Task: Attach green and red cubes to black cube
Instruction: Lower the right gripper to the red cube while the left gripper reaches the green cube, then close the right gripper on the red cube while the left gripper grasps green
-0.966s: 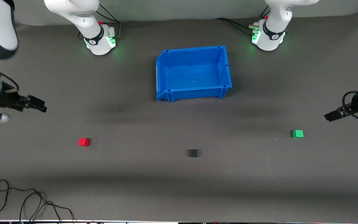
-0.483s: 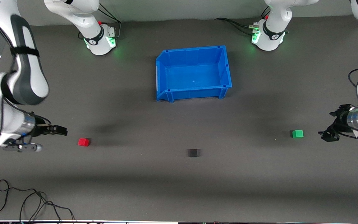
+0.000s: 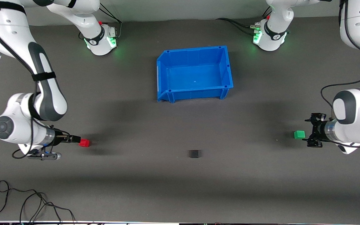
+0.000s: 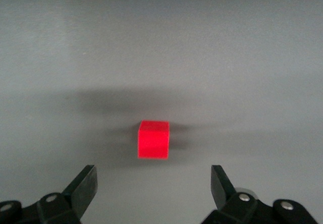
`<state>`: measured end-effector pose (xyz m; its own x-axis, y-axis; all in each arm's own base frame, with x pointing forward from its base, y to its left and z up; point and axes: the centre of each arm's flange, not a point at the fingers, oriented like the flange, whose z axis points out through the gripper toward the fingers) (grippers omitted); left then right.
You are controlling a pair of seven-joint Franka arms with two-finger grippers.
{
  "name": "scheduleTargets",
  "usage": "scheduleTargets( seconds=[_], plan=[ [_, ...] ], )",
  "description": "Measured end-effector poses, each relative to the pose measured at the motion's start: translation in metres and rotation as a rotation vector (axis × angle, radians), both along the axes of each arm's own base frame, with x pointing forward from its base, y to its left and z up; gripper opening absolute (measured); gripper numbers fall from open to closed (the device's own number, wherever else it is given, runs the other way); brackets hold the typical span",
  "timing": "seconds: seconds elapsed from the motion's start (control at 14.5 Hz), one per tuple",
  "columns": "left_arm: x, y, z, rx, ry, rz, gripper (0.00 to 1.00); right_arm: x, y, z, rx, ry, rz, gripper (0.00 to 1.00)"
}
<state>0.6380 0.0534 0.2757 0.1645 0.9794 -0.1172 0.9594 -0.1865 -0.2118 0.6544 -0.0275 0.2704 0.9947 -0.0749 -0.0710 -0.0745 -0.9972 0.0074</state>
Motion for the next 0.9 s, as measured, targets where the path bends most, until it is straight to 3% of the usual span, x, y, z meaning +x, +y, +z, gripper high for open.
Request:
scheduleTargets(
  seconds=[0.34, 0.76, 0.9],
  plan=[
    [-0.018, 0.022, -0.041, 0.025, -0.071, 0.052, 0.96, 0.009, -0.005, -0.043, -0.006, -0.075, -0.006, 1.0],
    [-0.023, 0.061, -0.067, 0.053, -0.162, 0.124, 0.94, 0.009, -0.004, -0.078, 0.022, -0.061, -0.038, 1.0],
    [-0.021, 0.064, -0.07, 0.053, -0.166, 0.133, 0.93, 0.007, -0.004, -0.088, 0.033, -0.045, -0.052, 1.0]
  ],
)
